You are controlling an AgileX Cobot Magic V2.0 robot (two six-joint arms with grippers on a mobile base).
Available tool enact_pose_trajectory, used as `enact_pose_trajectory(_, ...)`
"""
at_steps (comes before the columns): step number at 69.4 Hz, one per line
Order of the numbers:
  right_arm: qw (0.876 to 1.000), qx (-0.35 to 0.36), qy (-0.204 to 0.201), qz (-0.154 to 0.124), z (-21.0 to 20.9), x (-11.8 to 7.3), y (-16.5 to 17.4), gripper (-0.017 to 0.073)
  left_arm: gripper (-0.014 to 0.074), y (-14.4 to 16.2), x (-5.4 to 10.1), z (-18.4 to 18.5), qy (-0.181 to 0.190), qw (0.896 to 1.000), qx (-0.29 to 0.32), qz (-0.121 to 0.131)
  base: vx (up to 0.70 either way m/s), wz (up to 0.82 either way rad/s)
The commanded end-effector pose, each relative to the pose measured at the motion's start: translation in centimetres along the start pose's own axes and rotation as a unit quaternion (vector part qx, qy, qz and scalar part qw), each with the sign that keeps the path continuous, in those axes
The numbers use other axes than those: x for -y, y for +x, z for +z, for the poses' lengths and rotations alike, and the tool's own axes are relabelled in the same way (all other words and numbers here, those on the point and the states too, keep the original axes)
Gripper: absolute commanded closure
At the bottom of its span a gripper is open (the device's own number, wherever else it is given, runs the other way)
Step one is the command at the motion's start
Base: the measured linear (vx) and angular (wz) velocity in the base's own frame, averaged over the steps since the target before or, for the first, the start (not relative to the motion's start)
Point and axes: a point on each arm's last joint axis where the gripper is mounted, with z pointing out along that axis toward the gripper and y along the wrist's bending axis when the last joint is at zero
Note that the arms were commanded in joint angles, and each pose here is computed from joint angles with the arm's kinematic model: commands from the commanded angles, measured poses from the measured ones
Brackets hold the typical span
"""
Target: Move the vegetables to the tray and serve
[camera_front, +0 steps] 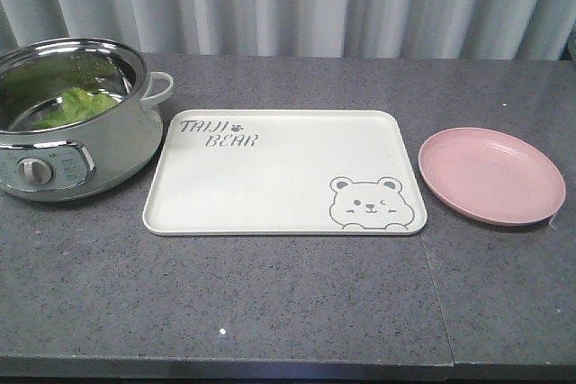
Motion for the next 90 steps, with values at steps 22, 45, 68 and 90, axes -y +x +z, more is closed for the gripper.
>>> enact_pose_trajectory(22,0.997,-0.047,0.022,-0.061,2.2,-3.4,-7.1,0.0454,0.0509,-1.0,2.2,0.0,0.019,0.998,-0.057,-0.028,0.0,0.0)
enact_pose_trajectory(45,0.998,-0.035,0.015,-0.05,4.5,-4.0,-8.2,0.0003,0.0076,-4.8,6.8,-0.3,0.064,0.994,-0.082,0.025,0.0,0.0)
enact_pose_trajectory(68,0.984,-0.106,0.037,-0.136,4.6,-5.5,-11.3,0.0006,0.0071,-4.9,9.2,3.1,0.029,0.956,-0.261,0.127,0.0,0.0)
enact_pose_trajectory(90,0.96,-0.222,-0.001,-0.172,9.6,-7.8,-13.5,0.0015,0.0074,-9.5,13.3,10.9,0.013,0.946,-0.224,0.235,0.0,0.0)
